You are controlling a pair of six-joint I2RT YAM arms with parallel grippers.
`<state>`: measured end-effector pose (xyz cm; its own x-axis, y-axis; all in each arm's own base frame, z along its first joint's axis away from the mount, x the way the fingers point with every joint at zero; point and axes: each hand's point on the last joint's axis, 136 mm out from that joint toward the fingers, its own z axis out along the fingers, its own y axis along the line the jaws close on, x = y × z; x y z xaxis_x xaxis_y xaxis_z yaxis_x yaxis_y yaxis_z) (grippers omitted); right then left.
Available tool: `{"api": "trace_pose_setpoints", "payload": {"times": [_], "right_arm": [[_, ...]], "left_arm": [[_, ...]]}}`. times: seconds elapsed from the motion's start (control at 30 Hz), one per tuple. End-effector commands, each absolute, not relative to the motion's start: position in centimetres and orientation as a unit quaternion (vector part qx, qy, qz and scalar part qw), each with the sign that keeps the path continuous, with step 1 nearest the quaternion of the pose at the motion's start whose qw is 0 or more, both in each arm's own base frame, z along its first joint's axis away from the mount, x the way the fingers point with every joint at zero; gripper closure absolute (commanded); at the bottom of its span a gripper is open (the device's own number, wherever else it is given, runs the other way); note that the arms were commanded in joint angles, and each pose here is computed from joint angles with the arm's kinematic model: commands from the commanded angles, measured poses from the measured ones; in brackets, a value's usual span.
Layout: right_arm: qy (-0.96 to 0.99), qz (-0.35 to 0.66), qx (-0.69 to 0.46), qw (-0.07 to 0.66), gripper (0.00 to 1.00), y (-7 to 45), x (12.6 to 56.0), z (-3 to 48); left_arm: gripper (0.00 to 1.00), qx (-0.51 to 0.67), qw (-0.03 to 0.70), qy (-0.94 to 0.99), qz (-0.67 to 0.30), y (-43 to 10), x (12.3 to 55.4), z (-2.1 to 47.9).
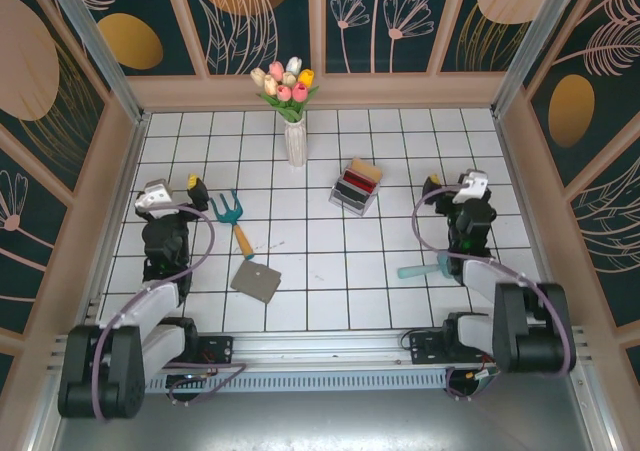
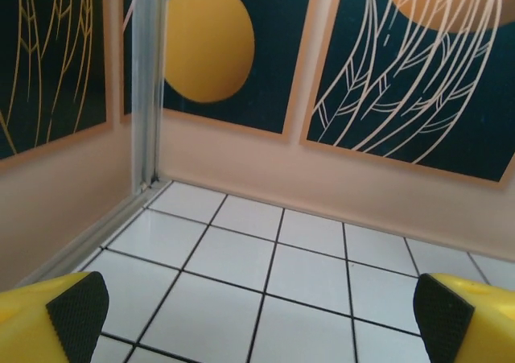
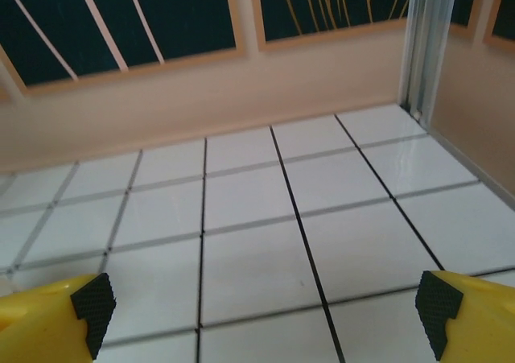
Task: Put the credit cards into the card holder
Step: Move the card holder to the bottom-center of the table.
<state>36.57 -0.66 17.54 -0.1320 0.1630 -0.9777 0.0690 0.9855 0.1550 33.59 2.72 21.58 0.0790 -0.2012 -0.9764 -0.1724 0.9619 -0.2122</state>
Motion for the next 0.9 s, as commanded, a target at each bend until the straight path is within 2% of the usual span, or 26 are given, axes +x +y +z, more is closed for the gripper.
{"api": "trace_pose_setpoints", "payload": {"times": [0.0,0.1,0.17,0.27,0.5,0.63,0.87], "right_arm": [[0.802,0.089,0.15,0.571,0.01,-0.3,35.2,16.3],[0.815,0.139,0.241,0.508,0.01,-0.3,33.7,16.1],[0.83,0.194,0.2,0.483,0.01,2.2,33.0,16.1],[0.836,0.273,0.172,0.445,0.01,5.3,31.8,16.4],[0.834,0.377,0.085,0.394,0.07,11.1,29.5,17.5],[0.838,0.392,0.042,0.378,0.08,14.3,28.5,17.9],[0.858,0.386,0.006,0.34,0.16,18.7,28.3,16.4]], "left_arm": [[0.01,-0.163,0.674,0.718,-0.059,2.0,33.8,22.3],[0.01,-0.24,0.634,0.727,-0.111,2.1,32.7,22.3],[0.01,-0.304,0.599,0.727,-0.139,2.5,31.5,21.2],[0.01,-0.215,0.577,0.757,-0.219,-1.7,30.8,21.6],[0.01,-0.202,0.438,0.795,-0.368,-7.3,28.8,18.2],[0.01,-0.191,0.371,0.823,-0.385,-9.0,27.3,15.9],[0.01,-0.158,0.276,0.881,-0.35,-11.1,25.2,12.4]]}}
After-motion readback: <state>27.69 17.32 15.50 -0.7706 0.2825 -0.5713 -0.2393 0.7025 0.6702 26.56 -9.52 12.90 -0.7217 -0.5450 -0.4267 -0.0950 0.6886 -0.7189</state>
